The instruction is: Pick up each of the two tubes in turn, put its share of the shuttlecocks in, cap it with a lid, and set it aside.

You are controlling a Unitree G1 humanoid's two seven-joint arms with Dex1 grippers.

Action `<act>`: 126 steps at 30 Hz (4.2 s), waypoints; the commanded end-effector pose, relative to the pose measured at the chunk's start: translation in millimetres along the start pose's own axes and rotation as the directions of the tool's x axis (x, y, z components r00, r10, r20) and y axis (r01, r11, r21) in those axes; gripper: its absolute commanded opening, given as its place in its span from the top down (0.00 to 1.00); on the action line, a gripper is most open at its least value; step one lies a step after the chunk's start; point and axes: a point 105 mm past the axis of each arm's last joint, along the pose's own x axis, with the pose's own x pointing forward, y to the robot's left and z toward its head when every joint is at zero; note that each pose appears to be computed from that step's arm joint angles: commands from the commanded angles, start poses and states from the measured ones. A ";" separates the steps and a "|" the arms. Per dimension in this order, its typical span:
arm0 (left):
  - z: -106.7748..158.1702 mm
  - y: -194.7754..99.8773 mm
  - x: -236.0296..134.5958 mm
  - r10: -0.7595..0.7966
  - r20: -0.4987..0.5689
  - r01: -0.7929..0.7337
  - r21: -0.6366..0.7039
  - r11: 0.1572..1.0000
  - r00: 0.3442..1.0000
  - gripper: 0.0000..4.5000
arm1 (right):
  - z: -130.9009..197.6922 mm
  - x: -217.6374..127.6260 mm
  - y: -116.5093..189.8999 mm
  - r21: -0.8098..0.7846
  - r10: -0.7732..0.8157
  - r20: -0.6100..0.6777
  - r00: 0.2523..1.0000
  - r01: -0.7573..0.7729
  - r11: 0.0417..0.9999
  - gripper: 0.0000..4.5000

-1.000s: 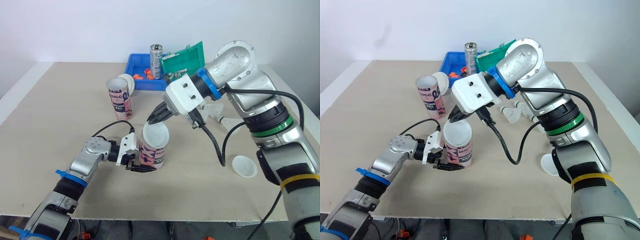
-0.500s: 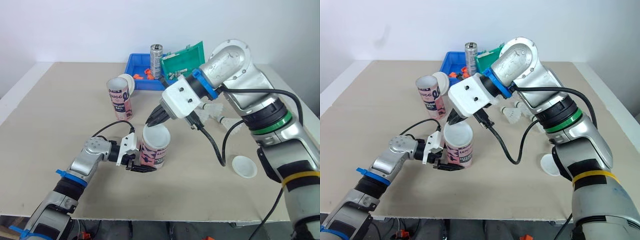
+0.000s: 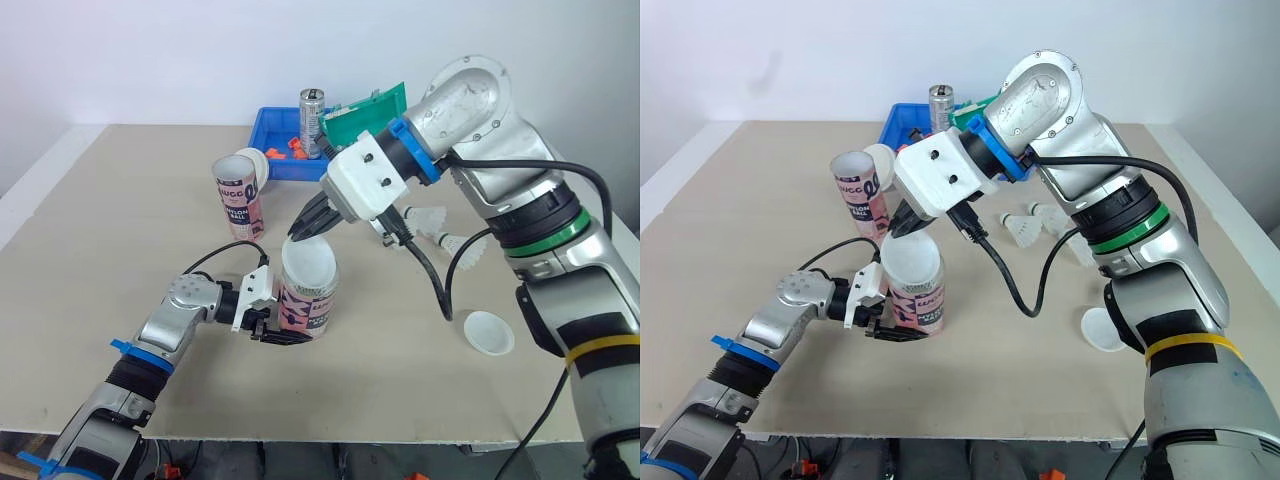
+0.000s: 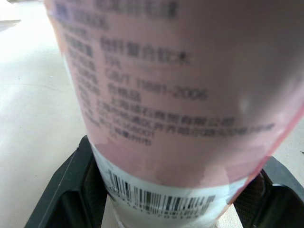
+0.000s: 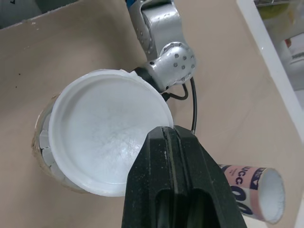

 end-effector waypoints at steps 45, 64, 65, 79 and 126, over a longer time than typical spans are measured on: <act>-47.4 -14.3 -8.0 0.003 -0.151 -0.026 -0.155 0.988 0.989 0.32 | -6.1 -11.1 11.6 0.048 -0.010 0.035 0.999 0.008 0.999 0.26; -49.0 -13.6 -10.7 -0.001 -0.165 -0.023 -0.141 0.990 0.986 0.32 | -11.4 30.2 44.3 0.041 0.169 0.036 0.985 -0.170 0.985 0.98; -48.9 -13.3 -11.2 0.000 -0.166 -0.024 -0.141 0.990 0.986 0.32 | -13.6 34.1 46.5 0.037 0.183 0.027 0.983 -0.184 0.982 0.98; -46.5 -11.3 -13.6 0.020 -0.163 -0.041 -0.131 0.991 0.986 0.32 | -39.5 60.4 59.0 0.012 0.266 -0.052 0.963 -0.266 0.964 0.98; 22.8 -24.2 -92.8 0.134 0.014 -0.135 0.010 0.991 0.991 0.01 | -50.8 46.6 137.8 0.727 -0.435 -0.010 0.901 0.305 0.616 0.00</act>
